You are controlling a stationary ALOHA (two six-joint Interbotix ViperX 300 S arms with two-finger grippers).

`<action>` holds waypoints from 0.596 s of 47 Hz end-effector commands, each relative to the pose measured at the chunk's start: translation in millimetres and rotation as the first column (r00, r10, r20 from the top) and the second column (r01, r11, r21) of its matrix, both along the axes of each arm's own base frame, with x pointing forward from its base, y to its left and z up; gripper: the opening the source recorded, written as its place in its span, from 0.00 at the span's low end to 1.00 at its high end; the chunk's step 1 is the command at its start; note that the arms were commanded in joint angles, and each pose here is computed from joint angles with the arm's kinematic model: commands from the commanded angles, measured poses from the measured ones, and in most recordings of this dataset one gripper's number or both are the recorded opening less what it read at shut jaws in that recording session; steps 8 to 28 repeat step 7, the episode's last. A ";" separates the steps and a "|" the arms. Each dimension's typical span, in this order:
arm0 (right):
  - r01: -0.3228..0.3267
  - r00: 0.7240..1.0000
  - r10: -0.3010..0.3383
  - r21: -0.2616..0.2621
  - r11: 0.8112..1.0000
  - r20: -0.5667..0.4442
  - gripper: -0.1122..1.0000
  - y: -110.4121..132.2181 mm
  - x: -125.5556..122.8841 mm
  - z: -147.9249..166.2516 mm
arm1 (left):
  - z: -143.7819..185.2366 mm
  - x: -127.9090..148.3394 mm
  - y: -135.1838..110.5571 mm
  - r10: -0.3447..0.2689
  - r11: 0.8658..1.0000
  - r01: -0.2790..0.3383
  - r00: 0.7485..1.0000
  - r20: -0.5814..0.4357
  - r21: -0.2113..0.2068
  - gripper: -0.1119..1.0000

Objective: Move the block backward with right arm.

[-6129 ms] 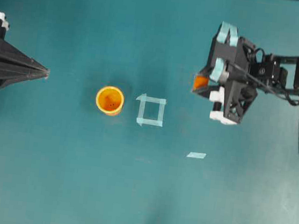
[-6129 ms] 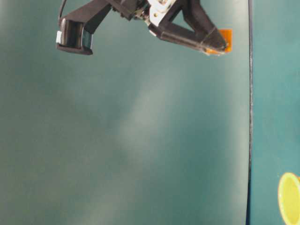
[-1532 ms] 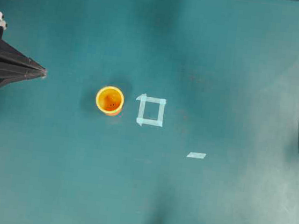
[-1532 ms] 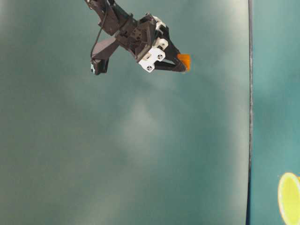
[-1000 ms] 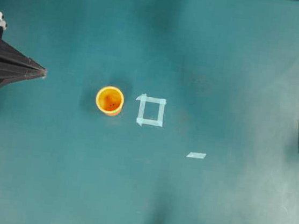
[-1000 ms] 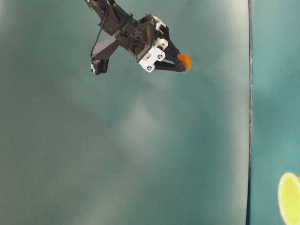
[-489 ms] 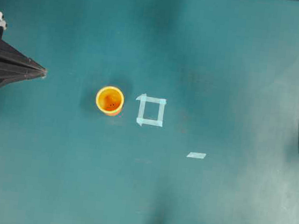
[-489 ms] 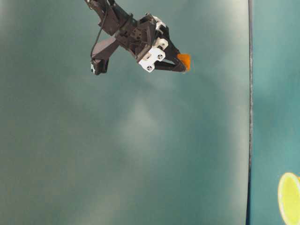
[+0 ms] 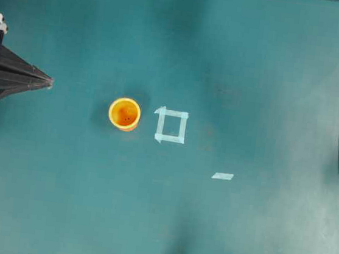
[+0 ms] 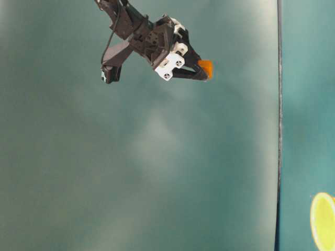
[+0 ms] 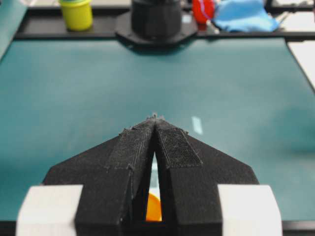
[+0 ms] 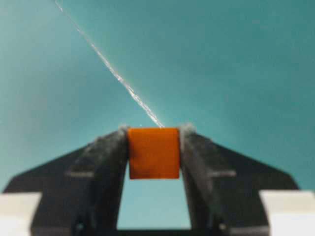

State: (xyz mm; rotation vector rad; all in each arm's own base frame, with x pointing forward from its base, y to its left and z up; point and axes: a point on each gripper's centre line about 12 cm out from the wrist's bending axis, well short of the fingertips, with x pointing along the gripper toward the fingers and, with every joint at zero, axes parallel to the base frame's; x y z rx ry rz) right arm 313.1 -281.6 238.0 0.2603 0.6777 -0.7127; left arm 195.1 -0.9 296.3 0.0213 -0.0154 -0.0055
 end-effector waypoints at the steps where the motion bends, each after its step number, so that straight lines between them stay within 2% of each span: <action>1: 0.003 1.000 -0.002 -0.027 1.000 0.028 0.47 -2.6 0.9 13.6 | 12.8 2.0 0.0 0.000 1.000 0.000 1.000 0.031 0.000 0.10; 28: 0.003 1.000 -0.002 -0.026 1.000 0.027 0.47 -2.4 0.7 13.1 | 13.0 2.0 0.0 0.000 1.000 0.000 0.999 0.032 0.000 0.10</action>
